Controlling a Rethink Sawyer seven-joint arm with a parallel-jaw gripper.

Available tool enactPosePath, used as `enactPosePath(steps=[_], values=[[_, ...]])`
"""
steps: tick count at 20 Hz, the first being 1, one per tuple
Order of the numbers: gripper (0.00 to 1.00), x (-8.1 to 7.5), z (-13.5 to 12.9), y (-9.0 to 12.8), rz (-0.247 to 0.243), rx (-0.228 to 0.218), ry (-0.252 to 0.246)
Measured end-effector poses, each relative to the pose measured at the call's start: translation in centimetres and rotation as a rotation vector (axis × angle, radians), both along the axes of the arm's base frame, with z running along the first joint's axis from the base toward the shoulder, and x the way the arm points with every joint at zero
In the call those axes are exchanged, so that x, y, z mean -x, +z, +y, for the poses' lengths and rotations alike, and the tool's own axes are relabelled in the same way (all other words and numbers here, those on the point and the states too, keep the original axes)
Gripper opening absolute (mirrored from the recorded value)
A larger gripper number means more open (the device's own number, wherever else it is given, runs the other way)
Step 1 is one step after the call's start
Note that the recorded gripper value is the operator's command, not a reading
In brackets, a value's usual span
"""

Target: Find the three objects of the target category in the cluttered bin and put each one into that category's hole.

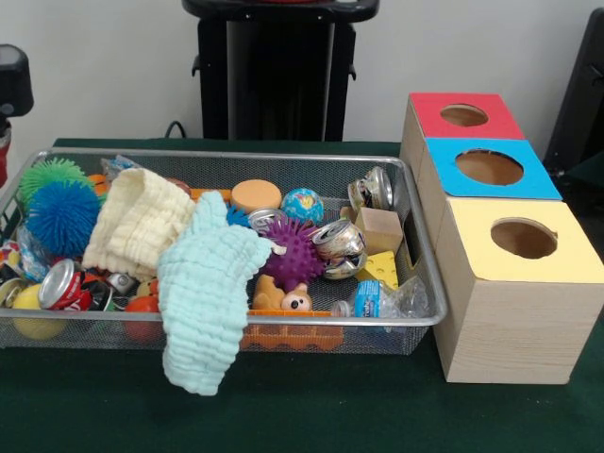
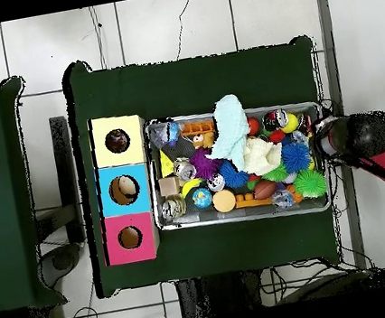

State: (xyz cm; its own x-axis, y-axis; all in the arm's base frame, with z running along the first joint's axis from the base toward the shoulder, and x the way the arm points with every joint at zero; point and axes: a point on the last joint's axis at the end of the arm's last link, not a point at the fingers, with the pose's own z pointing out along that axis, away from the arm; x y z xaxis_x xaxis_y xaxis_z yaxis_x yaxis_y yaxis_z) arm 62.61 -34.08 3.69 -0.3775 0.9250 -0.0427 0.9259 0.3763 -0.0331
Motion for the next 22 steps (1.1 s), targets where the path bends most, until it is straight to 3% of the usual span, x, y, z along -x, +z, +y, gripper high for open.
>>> enactPosePath(steps=[13,22], values=[[0.0,-0.9,-1.6,-0.5,-0.017,0.018,-0.003],[0.0,-1.1,0.1,0.2,-0.014,0.012,0.012]])
